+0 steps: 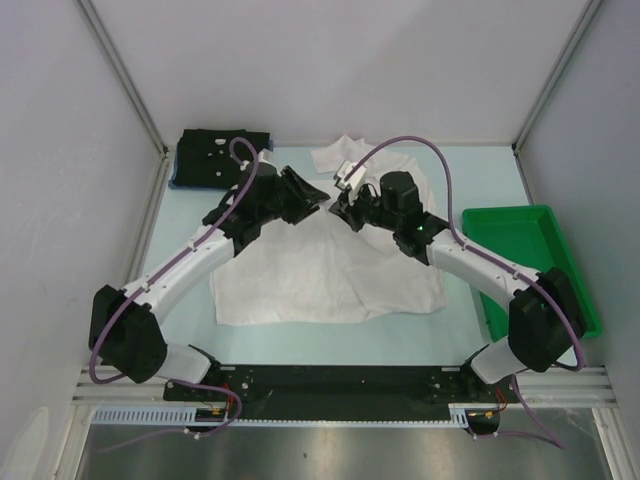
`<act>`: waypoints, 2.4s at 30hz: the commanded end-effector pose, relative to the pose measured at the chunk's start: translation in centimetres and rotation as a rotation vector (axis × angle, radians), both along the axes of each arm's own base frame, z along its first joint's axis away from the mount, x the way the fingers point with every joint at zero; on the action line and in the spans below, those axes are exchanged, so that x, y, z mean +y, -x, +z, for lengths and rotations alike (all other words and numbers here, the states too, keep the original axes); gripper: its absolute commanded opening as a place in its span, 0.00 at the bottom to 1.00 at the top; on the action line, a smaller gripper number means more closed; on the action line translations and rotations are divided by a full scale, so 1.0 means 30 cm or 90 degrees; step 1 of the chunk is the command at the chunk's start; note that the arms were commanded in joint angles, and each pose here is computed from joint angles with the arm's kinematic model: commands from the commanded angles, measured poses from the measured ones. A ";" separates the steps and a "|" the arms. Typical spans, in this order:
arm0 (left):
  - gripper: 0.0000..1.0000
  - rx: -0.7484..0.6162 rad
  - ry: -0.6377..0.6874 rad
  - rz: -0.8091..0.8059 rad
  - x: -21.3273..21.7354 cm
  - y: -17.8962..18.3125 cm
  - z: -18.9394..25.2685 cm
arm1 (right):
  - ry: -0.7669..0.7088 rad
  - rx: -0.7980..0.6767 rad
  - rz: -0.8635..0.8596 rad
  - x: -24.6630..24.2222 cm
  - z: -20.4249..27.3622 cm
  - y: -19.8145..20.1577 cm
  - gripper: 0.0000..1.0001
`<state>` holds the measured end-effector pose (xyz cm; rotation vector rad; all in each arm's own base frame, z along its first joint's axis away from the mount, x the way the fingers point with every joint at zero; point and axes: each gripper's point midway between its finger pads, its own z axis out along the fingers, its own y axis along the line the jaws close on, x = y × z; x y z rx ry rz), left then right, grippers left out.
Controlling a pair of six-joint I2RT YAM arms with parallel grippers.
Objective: Fold and stack the long sleeve shirts
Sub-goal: Fold the shirt
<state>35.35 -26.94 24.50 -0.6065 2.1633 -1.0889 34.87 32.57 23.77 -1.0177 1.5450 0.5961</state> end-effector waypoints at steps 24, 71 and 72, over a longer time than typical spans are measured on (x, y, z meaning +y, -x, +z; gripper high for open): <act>0.99 -0.965 -0.395 -0.688 0.037 0.231 0.256 | -0.014 -0.063 0.323 -0.122 0.257 0.347 0.00; 0.60 -0.712 -0.502 -0.788 -0.025 0.246 0.263 | -0.069 -0.037 0.057 -0.148 0.309 0.137 0.00; 0.65 -0.665 -0.445 -0.784 0.041 0.265 0.224 | -0.076 -0.021 0.051 -0.166 0.296 0.141 0.00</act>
